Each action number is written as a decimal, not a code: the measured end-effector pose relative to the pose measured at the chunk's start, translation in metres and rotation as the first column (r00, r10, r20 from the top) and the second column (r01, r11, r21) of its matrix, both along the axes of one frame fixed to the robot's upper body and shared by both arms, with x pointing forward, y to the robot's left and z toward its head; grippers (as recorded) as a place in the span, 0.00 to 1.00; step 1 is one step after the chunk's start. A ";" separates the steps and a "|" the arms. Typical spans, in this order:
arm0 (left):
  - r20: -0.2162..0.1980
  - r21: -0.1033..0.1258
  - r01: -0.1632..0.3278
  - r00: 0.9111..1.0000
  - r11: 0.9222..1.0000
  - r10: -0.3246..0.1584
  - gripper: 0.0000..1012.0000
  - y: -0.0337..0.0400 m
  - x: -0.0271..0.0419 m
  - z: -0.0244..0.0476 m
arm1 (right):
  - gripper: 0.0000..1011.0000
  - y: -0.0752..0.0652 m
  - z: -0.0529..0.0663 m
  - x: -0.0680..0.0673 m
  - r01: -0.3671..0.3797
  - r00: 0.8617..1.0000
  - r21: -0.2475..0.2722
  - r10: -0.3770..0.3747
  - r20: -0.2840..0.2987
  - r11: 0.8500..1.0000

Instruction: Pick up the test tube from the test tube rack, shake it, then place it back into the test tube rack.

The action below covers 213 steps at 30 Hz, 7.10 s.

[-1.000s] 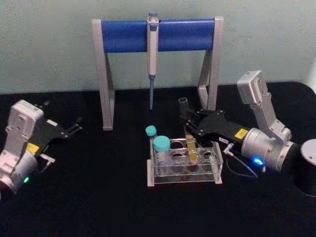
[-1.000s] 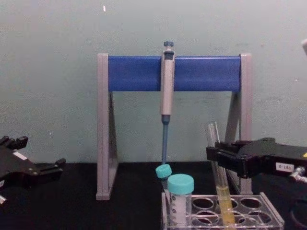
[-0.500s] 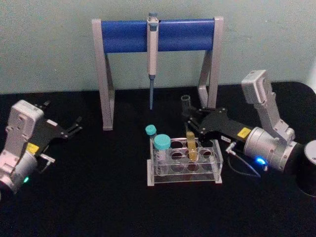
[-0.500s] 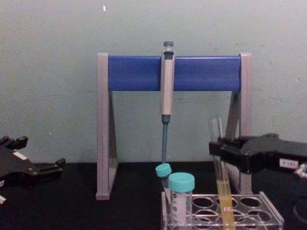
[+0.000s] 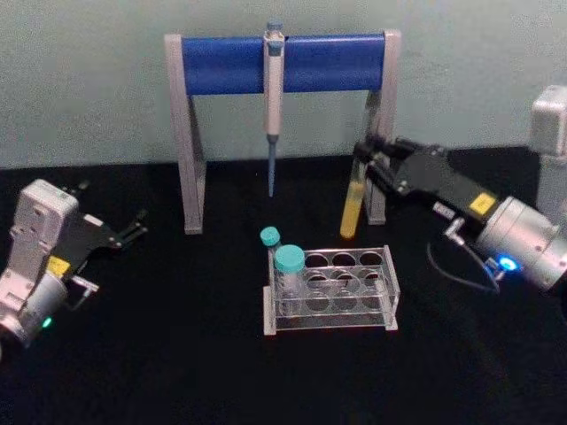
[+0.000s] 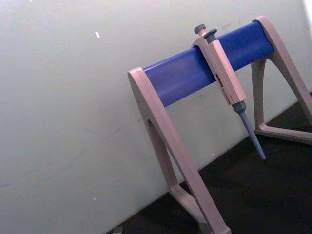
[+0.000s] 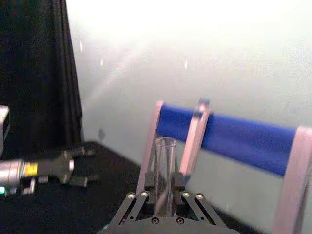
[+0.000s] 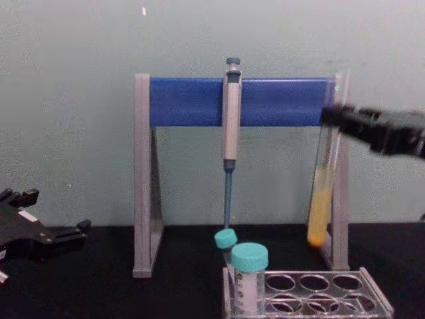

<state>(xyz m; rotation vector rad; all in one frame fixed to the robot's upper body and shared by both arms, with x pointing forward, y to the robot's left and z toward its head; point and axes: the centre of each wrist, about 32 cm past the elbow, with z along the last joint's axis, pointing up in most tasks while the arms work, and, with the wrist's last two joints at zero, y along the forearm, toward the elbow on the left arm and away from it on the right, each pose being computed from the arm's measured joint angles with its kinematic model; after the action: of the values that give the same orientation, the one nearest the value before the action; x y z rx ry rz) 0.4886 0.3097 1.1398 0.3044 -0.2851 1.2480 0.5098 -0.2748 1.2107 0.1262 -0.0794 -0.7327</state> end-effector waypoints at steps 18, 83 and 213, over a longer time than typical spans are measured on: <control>0.000 0.000 0.000 1.000 1.000 0.000 0.99 0.0000 0.0000 0.0000 | 0.23 -0.008 0.004 -0.002 0.032 0.995 0.030 -0.034 0.088 0.999; 0.000 0.000 0.000 1.000 1.000 0.000 0.99 0.0000 0.0000 0.0000 | 0.23 -0.023 0.018 0.005 0.063 0.996 -0.176 -0.050 0.076 0.982; 0.000 0.000 0.000 1.000 1.000 0.000 0.99 0.0000 0.0000 0.0000 | 0.23 -0.028 0.022 0.019 -0.122 0.992 -0.063 0.124 0.029 0.991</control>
<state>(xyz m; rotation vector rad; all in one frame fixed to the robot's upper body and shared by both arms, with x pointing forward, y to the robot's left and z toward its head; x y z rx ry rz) 0.4886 0.3097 1.1398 0.3045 -0.2850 1.2479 0.5291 -0.3028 1.2325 0.0839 -0.1238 -0.6044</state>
